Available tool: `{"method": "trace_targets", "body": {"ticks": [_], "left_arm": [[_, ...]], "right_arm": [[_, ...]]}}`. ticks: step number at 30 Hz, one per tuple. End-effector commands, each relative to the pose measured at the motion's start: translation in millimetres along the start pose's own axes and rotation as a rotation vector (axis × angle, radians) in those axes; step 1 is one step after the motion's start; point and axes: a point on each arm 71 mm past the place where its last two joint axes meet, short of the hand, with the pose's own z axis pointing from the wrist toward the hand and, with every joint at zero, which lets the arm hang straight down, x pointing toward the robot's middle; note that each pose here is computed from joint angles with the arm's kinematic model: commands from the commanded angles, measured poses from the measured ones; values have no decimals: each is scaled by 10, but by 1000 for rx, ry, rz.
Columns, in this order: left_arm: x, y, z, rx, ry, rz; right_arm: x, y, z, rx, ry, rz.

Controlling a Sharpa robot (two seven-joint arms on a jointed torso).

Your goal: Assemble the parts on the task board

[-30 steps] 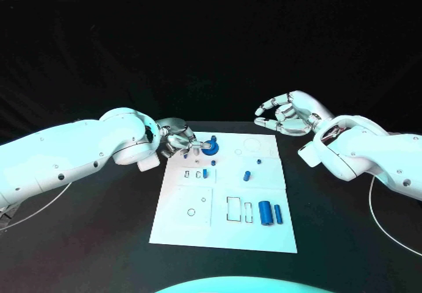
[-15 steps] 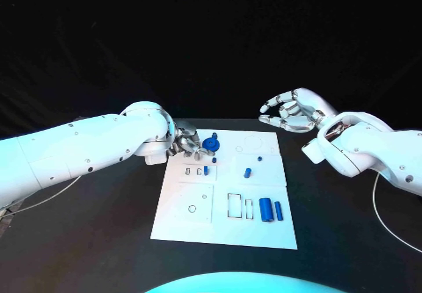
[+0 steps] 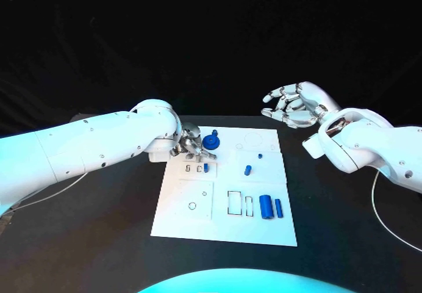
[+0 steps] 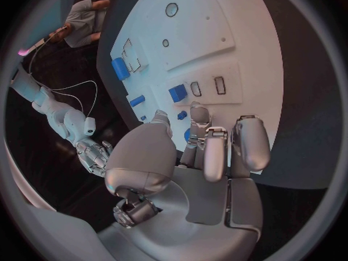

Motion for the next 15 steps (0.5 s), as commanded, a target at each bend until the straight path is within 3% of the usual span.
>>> {"method": "trace_targets", "body": {"ticks": [1,7,15], "left_arm": [[44,-39,7,4,63,18],[68,-91,30,10,87,25],[89,-96,50,5,112,37]], "right_arm": [[-9,9,4,-13,-26,9],[5,11,13,-13,-26,11],[15,10,17,-14,-26,12]]}}
